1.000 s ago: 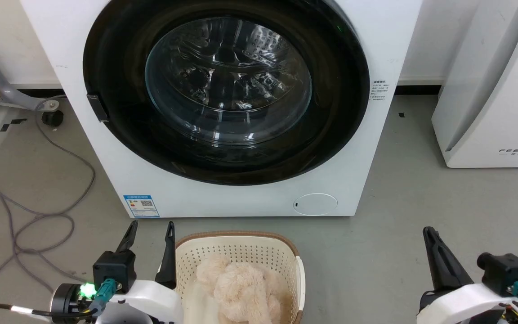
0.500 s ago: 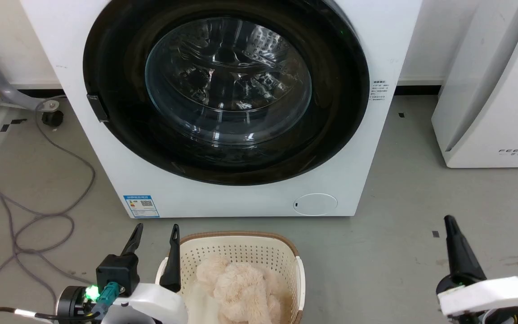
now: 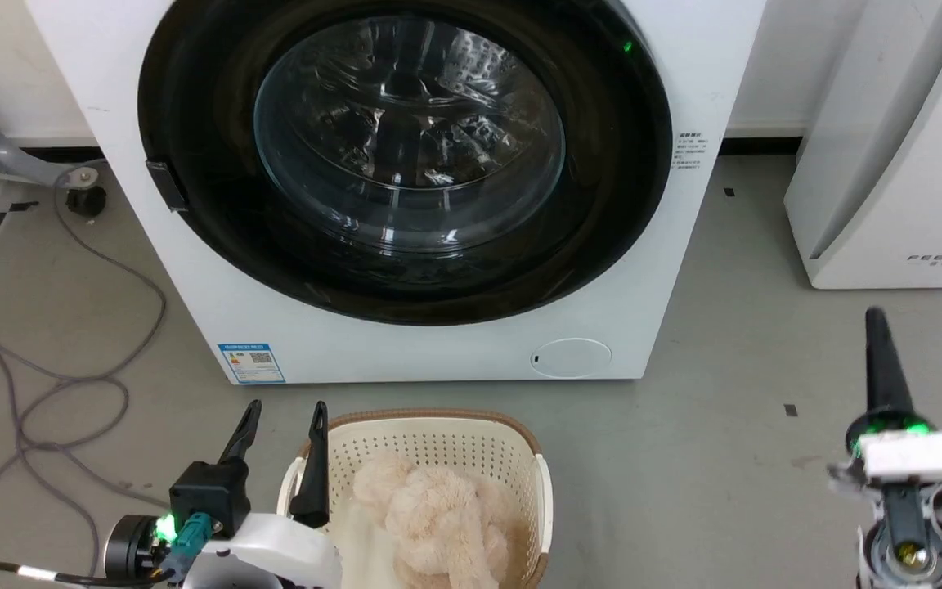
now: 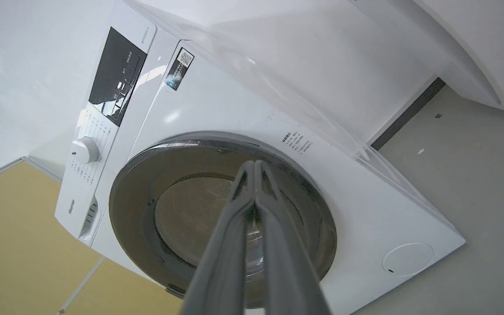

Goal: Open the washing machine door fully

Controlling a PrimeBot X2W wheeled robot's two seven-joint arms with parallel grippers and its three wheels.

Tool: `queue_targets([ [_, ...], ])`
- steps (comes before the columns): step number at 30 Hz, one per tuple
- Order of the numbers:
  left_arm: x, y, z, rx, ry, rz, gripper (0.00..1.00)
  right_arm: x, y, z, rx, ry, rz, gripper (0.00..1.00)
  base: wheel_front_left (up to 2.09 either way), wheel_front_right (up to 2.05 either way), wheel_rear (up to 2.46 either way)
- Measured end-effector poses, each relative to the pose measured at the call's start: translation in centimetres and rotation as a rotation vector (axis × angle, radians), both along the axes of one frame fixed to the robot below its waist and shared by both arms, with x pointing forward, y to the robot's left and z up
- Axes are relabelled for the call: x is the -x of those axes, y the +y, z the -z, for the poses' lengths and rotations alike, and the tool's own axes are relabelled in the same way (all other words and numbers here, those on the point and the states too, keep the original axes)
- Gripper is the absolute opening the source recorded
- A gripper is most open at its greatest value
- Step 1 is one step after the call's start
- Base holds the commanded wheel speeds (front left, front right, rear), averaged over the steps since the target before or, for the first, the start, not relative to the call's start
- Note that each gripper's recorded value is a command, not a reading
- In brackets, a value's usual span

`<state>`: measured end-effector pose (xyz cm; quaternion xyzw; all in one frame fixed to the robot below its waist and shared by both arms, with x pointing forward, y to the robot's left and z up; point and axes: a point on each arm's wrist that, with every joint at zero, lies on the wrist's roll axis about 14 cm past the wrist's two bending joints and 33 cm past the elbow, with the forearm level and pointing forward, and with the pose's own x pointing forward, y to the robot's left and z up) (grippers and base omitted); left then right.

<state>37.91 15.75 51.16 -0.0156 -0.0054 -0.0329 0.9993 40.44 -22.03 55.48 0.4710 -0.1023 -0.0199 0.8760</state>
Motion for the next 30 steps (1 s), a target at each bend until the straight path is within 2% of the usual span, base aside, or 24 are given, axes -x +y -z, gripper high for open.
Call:
queue_targets([
  [10,-1.6,0.0,-0.4,0.034,-0.026,0.007,1.0,-4.4,-1.3,-2.2,-0.113,-0.061,0.0,0.0,0.0,0.0,0.0],
  [16,-2.6,0.3,-0.7,0.051,-0.043,0.002,1.0,-7.8,-1.1,-4.1,-0.127,-0.091,-0.043,0.0,0.0,0.0,0.0],
  [20,-3.2,0.4,-0.6,0.046,-0.051,0.003,1.0,-10.2,-0.2,-5.5,-0.116,-0.108,-0.094,0.0,0.0,0.0,0.0],
  [21,-3.9,0.6,-0.4,0.043,-0.054,-0.001,1.0,-12.6,0.8,-6.4,-0.095,-0.1,-0.151,0.0,0.0,0.0,0.0],
  [30,-5.1,1.1,0.1,0.042,-0.058,-0.003,1.0,-17.7,4.1,-7.6,0.01,-0.021,-0.33,0.0,0.0,0.0,0.0],
])
